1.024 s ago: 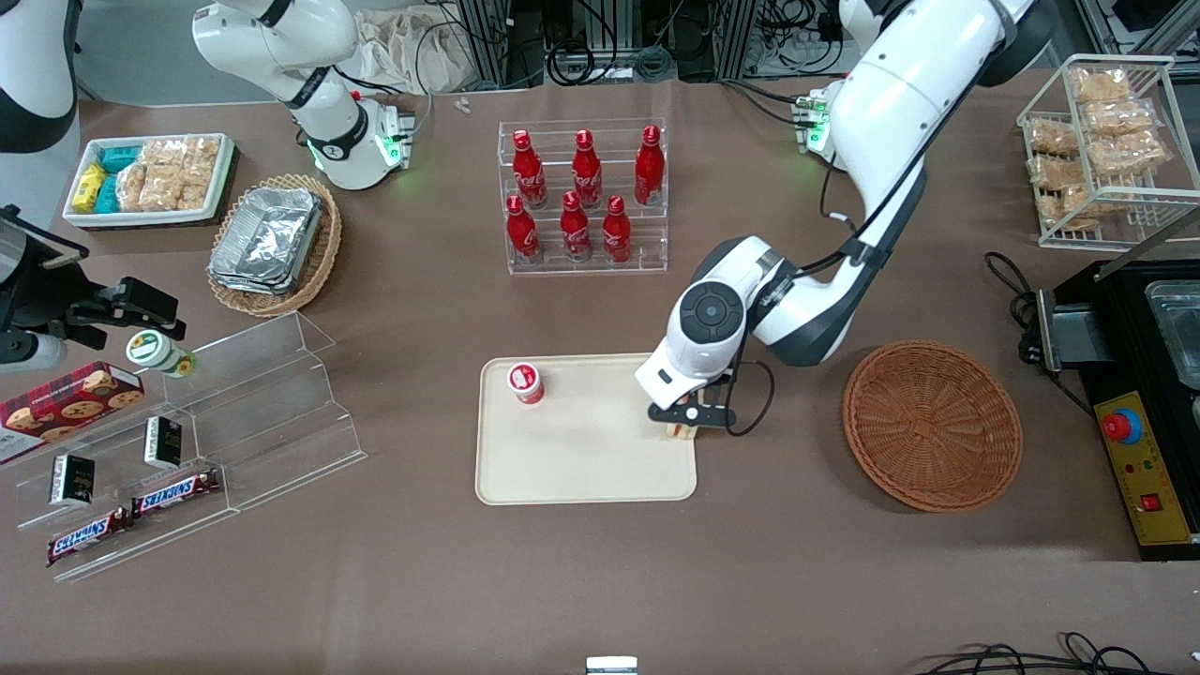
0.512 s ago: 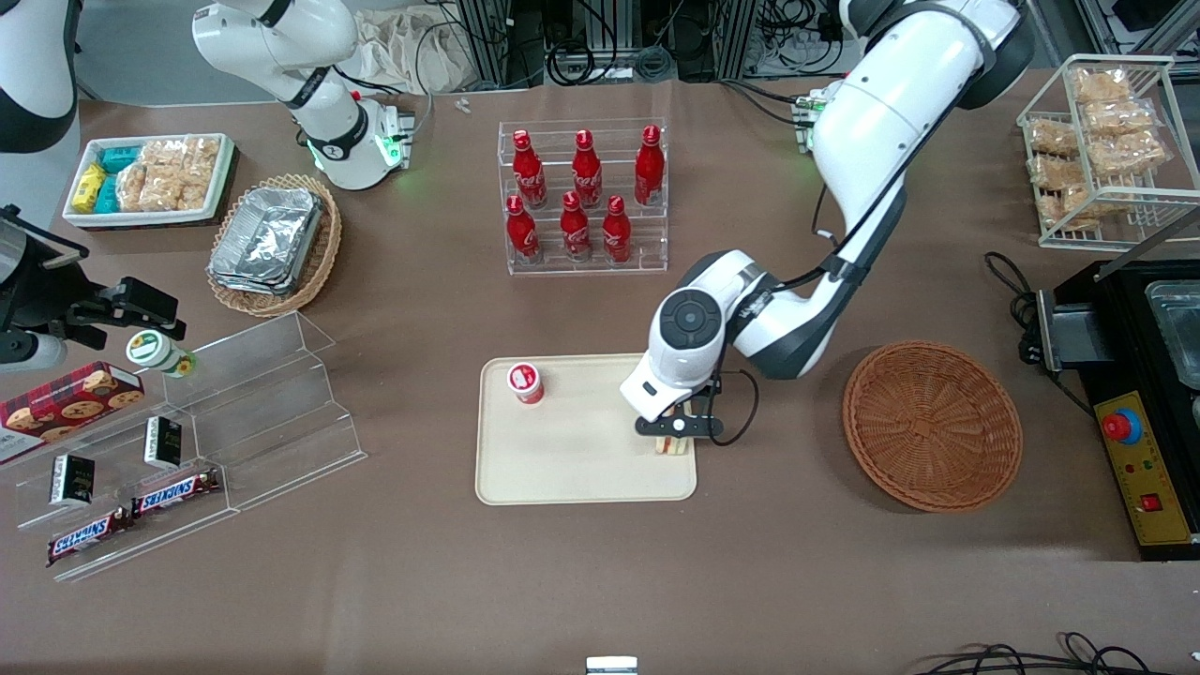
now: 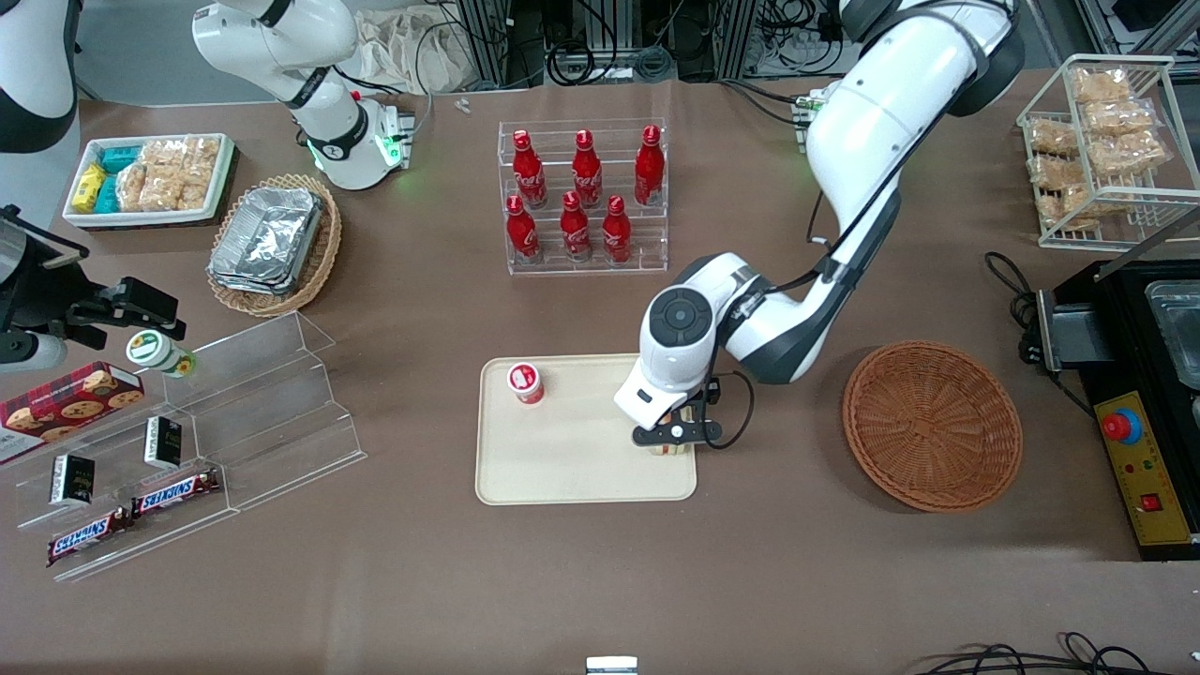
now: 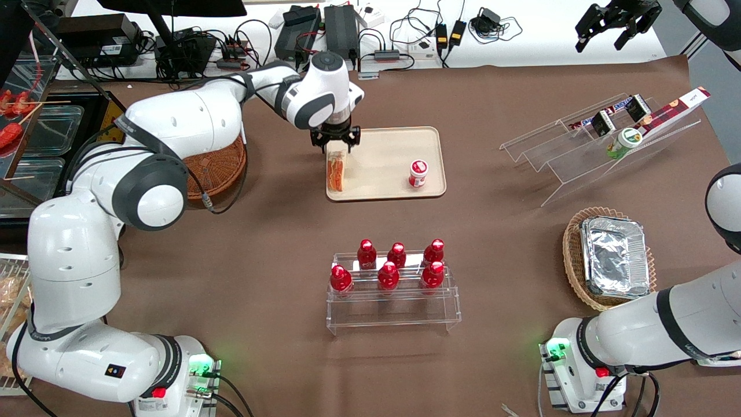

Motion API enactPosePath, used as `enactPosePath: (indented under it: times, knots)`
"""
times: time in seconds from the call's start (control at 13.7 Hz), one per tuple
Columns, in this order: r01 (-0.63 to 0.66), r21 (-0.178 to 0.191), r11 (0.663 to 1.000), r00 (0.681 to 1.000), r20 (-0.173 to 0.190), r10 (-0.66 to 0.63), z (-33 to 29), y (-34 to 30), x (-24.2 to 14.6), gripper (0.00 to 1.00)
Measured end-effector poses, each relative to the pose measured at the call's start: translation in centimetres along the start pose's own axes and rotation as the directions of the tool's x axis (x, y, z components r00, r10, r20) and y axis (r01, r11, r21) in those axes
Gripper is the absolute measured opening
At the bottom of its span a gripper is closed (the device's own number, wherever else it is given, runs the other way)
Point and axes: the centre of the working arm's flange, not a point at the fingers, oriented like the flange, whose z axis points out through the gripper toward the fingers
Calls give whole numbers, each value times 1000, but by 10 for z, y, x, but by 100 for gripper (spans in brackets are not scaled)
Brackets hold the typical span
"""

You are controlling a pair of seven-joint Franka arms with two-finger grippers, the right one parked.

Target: Place sandwich from basket to tray

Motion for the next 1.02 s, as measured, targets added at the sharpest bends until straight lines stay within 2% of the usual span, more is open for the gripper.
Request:
enactPosePath:
  times: [0.07,0.22,0.29,0.44,0.59,0.73,0.88,1.02]
  knots:
    - [22,14,1000,1000,5,-22,-26,-4,0,99]
    - [66,45,997,997,28,-67,-79,-25,3,100]
    - [78,42,996,995,51,-80,-104,-42,8,100]
    - [64,48,997,989,127,-70,-146,-93,20,100]
    - [34,35,999,980,194,-41,-185,-153,32,100]
    - [15,13,1000,972,234,-17,-221,-215,40,100]
    - [-29,20,999,961,275,23,-246,-262,37,100]
    - [-46,9,999,955,294,42,-269,-301,32,100]
